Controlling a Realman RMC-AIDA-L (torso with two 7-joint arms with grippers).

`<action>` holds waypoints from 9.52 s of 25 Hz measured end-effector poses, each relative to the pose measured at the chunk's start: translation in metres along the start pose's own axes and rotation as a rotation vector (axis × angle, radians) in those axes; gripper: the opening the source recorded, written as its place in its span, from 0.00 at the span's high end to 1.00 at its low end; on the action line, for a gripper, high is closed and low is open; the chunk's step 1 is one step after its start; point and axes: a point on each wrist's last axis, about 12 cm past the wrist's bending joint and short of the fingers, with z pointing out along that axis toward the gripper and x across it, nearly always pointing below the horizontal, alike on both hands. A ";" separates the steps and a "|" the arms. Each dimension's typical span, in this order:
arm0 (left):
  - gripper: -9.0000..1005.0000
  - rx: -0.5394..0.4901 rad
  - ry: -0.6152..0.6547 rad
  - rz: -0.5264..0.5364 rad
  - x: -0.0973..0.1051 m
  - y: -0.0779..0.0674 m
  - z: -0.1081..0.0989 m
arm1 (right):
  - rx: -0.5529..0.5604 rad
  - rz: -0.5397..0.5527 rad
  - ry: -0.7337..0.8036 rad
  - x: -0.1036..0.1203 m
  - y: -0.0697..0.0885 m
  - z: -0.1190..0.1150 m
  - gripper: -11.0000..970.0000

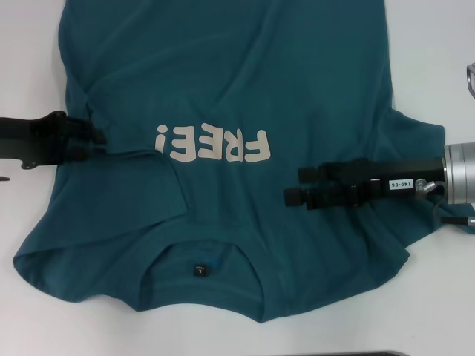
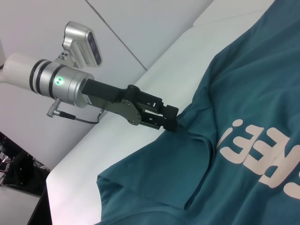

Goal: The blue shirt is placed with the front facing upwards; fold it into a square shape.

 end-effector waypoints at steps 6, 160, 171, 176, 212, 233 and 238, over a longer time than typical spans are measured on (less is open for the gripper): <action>0.51 -0.006 0.008 0.004 -0.001 -0.002 0.006 | 0.000 0.002 0.000 0.001 0.000 0.000 0.10; 0.50 0.412 0.062 0.318 0.041 0.006 -0.031 | 0.575 0.599 -0.048 -0.024 -0.033 -0.171 0.95; 0.50 0.406 0.051 0.313 0.040 0.007 -0.032 | 0.406 0.556 0.045 -0.048 -0.017 -0.146 0.93; 0.50 0.406 0.016 0.295 0.037 0.011 -0.037 | 0.365 0.517 0.084 -0.066 -0.013 -0.133 0.91; 0.51 0.407 -0.060 0.245 0.036 0.021 -0.047 | 0.226 0.412 0.102 -0.114 -0.012 -0.039 0.62; 0.51 0.415 0.004 0.079 0.070 0.057 -0.079 | 0.038 0.279 -0.229 -0.036 0.001 -0.121 0.10; 0.50 0.404 -0.056 0.064 0.086 0.071 -0.086 | 0.069 0.275 -0.240 -0.030 -0.001 -0.125 0.10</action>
